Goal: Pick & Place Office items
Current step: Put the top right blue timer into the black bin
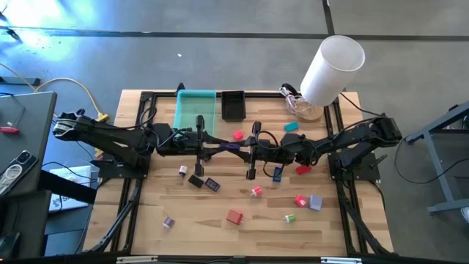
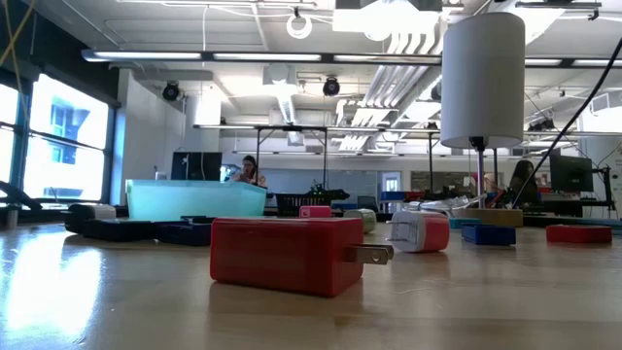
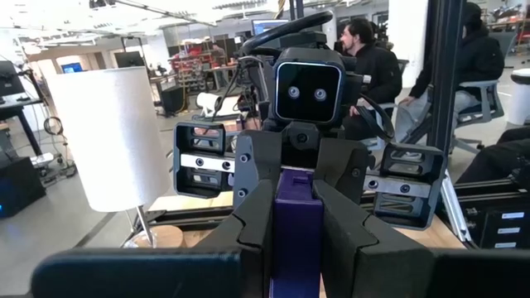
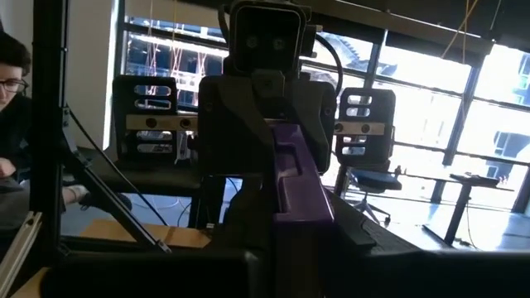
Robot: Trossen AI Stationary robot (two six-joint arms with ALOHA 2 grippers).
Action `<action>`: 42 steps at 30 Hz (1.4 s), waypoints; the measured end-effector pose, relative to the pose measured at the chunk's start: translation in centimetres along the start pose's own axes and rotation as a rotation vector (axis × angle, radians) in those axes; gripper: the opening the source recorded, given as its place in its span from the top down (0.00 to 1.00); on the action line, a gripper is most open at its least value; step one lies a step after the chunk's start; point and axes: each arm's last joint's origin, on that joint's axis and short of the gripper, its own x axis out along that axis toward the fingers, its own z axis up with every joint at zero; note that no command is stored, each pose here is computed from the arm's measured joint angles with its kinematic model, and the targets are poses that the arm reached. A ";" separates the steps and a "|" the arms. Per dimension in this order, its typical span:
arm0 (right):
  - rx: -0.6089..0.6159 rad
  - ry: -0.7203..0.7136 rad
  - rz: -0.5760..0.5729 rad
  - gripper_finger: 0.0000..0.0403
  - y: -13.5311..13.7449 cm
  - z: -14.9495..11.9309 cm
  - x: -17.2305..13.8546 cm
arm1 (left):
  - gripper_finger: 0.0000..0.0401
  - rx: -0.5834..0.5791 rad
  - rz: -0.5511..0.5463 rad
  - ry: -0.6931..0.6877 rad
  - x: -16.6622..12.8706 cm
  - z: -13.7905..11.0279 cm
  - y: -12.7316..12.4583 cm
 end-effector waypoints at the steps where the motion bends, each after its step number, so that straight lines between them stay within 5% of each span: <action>1: -0.001 0.001 0.000 0.89 0.0 0.0 0.0 | 0.87 0.000 0.000 0.000 0.0 0.0 0.0; 15: -0.010 0.017 0.005 0.89 0.1 -0.2 0.0 | 0.87 -0.002 -0.006 0.012 0.0 -0.1 -0.1; 25: -0.052 0.099 0.028 0.89 0.2 -1.1 0.0 | 0.50 -0.069 -0.026 0.044 0.0 -0.4 -0.2; 34: -0.090 0.319 -0.095 0.89 -0.7 -2.8 0.0 | 0.46 -0.092 -0.049 0.166 -1.3 -0.8 0.0; 42: 0.082 0.635 -0.188 0.89 -5.0 -1.6 1.2 | 0.46 -0.133 -0.071 0.273 -4.3 -0.3 1.7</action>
